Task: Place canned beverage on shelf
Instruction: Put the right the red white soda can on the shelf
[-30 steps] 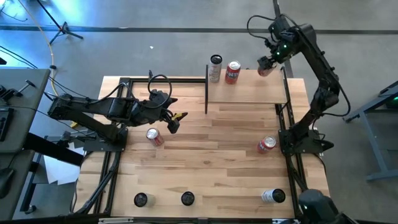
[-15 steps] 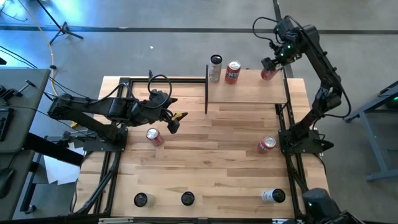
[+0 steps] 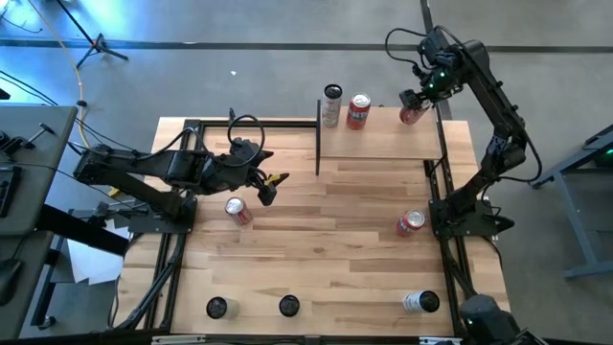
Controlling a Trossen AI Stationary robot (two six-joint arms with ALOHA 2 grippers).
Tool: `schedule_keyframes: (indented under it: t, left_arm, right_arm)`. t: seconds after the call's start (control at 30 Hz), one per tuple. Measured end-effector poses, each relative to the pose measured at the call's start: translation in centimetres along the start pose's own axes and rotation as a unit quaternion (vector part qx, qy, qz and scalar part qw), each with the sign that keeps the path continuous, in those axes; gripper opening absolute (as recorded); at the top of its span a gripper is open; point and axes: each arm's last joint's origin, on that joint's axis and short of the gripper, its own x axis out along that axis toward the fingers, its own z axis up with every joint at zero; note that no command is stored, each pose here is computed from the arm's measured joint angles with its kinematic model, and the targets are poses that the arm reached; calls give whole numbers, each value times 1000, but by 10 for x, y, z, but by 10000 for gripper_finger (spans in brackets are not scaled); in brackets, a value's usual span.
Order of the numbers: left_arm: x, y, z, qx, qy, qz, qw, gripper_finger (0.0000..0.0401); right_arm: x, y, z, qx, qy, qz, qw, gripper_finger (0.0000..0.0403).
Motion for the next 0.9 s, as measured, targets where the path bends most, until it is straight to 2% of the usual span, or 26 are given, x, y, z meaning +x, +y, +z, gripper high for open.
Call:
schedule_keyframes:
  t: [0.2, 0.47, 0.67, 0.77, 0.9]
  left_arm:
    - [0, 0, 0, 0, 0, 0, 1000, 337]
    - [0, 0, 0, 0, 0, 0, 1000, 337]
    - [0, 0, 0, 0, 0, 0, 1000, 337]
    - [0, 0, 0, 0, 0, 0, 1000, 337]
    - [0, 0, 0, 0, 0, 0, 1000, 337]
  right_arm:
    - [2, 8, -1, -11, 3, 4, 1000, 291]
    - [25, 8, -7, -10, 45, 7, 999, 292]
    - [20, 8, -8, -17, 42, 8, 999, 294]
    - [15, 8, -8, -18, 36, 3, 999, 314]
    - [12, 7, -9, -30, 30, -11, 999, 367]
